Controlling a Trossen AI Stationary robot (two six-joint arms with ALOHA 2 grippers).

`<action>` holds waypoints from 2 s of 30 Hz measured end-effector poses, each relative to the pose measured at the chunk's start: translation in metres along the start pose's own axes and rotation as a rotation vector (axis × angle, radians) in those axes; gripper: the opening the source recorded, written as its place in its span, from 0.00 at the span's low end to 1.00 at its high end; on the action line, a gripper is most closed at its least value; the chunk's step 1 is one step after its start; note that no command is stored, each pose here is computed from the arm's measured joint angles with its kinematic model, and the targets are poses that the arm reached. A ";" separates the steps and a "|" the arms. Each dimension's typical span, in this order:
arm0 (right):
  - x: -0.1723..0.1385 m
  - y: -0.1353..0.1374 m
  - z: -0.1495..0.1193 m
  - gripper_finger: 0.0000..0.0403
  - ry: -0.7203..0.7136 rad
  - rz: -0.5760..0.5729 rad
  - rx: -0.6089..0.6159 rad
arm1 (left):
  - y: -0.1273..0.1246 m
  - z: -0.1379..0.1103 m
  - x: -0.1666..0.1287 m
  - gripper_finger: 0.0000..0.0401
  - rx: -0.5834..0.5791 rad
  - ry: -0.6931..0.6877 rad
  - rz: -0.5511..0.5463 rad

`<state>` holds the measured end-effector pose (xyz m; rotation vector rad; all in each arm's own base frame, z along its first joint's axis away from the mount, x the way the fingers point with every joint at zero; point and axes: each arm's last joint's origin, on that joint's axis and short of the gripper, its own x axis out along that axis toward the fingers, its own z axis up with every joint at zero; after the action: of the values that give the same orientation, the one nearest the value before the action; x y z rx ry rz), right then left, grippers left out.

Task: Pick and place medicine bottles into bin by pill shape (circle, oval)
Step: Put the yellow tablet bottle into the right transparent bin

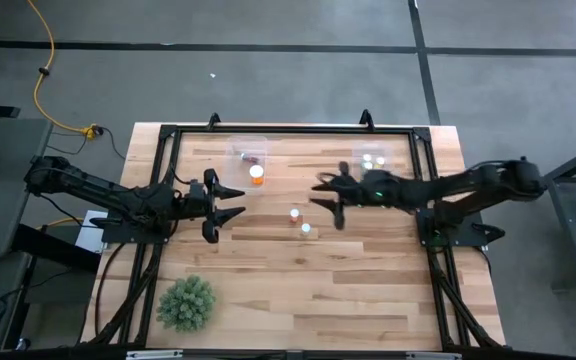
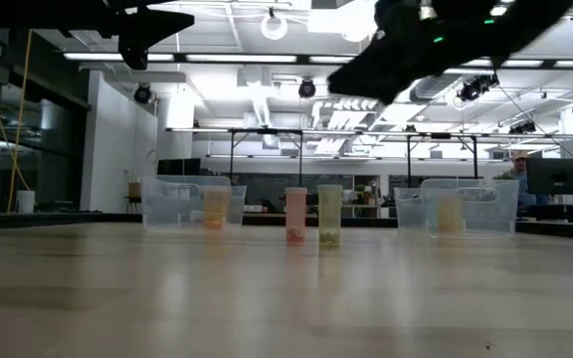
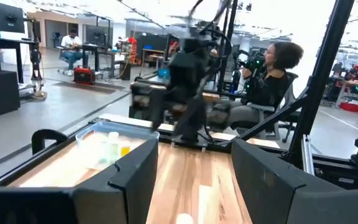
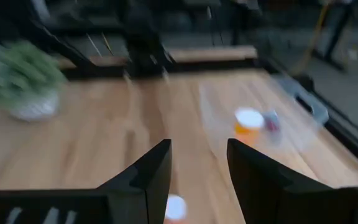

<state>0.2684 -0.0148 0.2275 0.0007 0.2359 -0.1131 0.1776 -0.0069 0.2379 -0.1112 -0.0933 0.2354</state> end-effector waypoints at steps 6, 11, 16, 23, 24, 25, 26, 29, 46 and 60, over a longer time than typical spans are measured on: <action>-0.024 0.016 -0.005 0.37 -0.173 0.070 -0.006 | 0.000 0.000 0.000 0.49 0.001 0.001 -0.004; -0.024 0.017 -0.006 0.37 -0.164 0.071 -0.010 | 0.000 0.000 0.000 0.49 0.019 0.001 -0.007; -0.024 0.017 -0.007 0.37 -0.159 0.071 -0.006 | 0.000 0.000 0.000 0.49 0.019 0.001 -0.007; -0.024 0.017 -0.007 0.37 -0.159 0.071 -0.004 | 0.000 0.000 0.000 0.49 0.019 0.002 -0.007; -0.024 0.017 -0.007 0.37 -0.159 0.071 -0.003 | 0.000 0.000 0.000 0.49 0.019 0.001 -0.007; -0.024 0.017 -0.007 0.37 -0.158 0.072 -0.001 | 0.000 0.000 0.000 0.49 0.019 0.001 -0.007; -0.024 0.017 -0.007 0.37 -0.158 0.072 -0.001 | 0.000 0.000 0.000 0.49 0.019 0.001 -0.007; -0.024 0.017 -0.007 0.37 -0.158 0.072 0.000 | 0.000 0.000 0.000 0.49 0.019 0.001 -0.007; -0.005 0.056 0.013 0.39 0.125 -0.113 0.023 | 0.000 -0.001 0.000 0.49 0.019 0.012 -0.006; 0.041 0.070 -0.003 0.57 0.444 -0.185 0.207 | 0.000 -0.002 0.000 0.49 0.007 0.024 -0.009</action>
<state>0.3153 0.0501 0.2136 0.2117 0.6678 -0.3225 0.1779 -0.0073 0.2356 -0.1064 -0.0690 0.2257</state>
